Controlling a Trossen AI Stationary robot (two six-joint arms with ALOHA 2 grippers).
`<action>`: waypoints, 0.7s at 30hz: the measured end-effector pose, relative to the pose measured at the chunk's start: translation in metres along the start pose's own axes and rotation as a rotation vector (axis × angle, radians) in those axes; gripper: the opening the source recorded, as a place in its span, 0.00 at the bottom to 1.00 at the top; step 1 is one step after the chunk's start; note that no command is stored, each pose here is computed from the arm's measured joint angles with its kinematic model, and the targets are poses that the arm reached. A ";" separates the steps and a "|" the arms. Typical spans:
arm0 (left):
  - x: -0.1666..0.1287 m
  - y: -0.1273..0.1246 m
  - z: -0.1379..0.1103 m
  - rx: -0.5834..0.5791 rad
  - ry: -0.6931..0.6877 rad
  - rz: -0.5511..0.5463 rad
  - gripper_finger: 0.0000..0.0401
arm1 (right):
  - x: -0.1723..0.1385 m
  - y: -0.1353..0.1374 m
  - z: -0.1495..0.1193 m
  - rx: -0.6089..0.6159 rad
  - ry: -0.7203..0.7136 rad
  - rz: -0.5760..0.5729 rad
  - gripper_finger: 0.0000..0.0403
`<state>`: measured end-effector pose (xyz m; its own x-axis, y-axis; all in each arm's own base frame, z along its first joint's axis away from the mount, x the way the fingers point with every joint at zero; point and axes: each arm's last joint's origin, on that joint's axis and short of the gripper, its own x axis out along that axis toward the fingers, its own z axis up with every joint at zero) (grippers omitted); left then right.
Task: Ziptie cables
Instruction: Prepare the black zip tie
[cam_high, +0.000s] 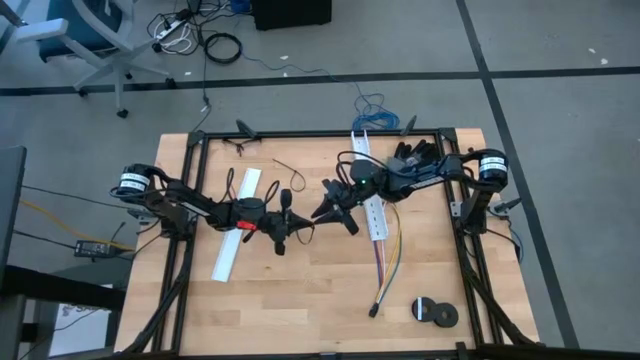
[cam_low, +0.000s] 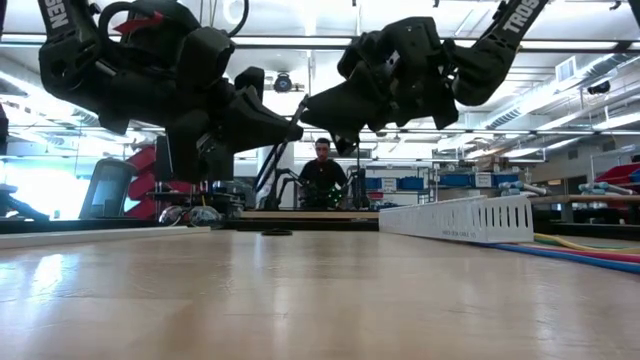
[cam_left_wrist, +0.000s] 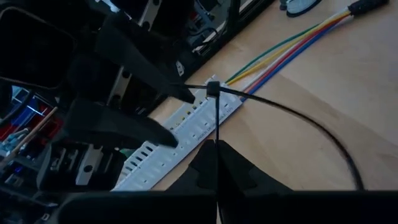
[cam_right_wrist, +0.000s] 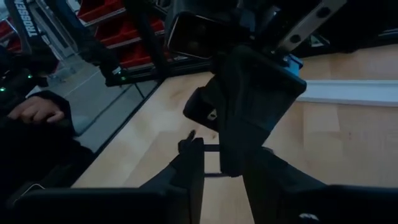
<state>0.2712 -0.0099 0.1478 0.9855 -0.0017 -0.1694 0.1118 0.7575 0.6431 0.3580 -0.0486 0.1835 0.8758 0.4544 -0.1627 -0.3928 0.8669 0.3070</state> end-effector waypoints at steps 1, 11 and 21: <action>0.000 0.000 0.000 -0.002 0.000 0.000 0.00 | 0.000 0.001 0.000 0.000 0.001 0.004 0.21; 0.000 0.000 0.000 -0.009 0.002 0.001 0.00 | -0.003 -0.002 -0.002 0.044 0.030 0.067 0.12; 0.000 0.001 -0.001 -0.010 0.015 0.015 0.00 | -0.010 -0.009 0.000 0.040 0.034 0.113 0.13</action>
<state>0.2712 -0.0088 0.1476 0.9850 0.0197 -0.1714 0.0957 0.7642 0.6379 0.3528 -0.0606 0.1820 0.8166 0.5556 -0.1563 -0.4759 0.8014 0.3622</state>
